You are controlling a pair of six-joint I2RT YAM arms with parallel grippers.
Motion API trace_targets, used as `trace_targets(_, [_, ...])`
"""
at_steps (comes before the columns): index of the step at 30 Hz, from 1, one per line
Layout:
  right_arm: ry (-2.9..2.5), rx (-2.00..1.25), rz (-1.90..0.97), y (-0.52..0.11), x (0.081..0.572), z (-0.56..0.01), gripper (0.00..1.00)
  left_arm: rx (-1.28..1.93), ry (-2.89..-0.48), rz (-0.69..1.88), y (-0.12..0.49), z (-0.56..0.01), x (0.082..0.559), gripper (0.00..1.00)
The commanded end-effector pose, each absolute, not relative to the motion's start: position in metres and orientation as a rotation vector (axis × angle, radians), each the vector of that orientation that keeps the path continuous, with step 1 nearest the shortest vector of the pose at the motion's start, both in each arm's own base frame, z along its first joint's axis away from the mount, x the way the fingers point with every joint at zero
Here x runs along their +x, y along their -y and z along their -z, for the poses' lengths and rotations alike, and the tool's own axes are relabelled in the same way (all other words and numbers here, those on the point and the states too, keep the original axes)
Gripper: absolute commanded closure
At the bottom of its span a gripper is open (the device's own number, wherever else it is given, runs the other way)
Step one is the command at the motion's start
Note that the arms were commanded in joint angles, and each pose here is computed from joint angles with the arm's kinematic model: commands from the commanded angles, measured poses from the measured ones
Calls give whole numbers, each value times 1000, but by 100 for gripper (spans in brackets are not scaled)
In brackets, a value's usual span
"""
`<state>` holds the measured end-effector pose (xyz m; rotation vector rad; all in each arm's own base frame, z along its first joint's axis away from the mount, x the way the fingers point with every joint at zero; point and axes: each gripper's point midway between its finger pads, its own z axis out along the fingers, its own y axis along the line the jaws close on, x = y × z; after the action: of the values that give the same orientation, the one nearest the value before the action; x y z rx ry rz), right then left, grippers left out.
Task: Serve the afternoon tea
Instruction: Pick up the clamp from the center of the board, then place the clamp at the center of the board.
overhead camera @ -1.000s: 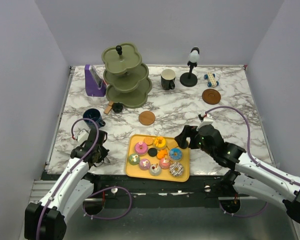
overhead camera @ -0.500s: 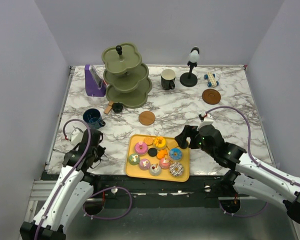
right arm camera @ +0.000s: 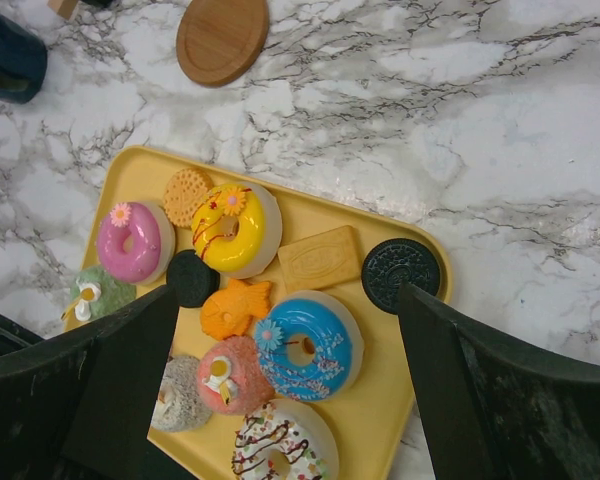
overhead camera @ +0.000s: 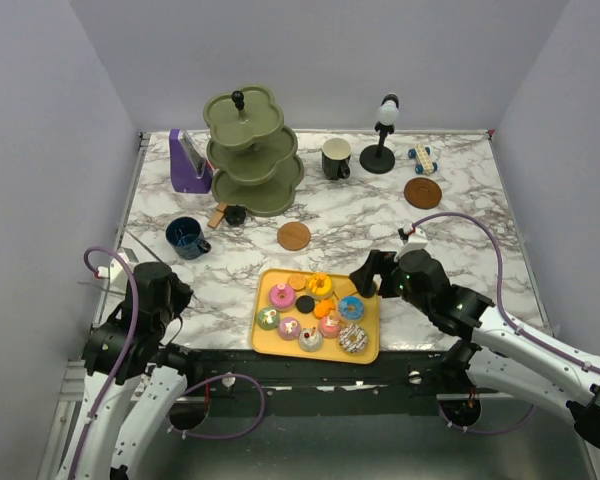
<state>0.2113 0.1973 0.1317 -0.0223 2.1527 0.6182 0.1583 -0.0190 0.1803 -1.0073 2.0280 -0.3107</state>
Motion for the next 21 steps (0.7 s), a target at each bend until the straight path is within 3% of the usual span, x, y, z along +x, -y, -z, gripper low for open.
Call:
trace_targets(1, [-2146, -57, -640, -200, 207, -136, 2, -803, -2105, 329, 29, -197, 153, 100])
trace_targets(15, [-2147, -59, -621, -202, 212, -136, 2, -51, -2164, 477, 110, -251, 174, 100])
trace_targets(21, [-2140, -56, -618, -202, 214, -139, 2, 451, -2309, 297, 167, -229, 168, 100])
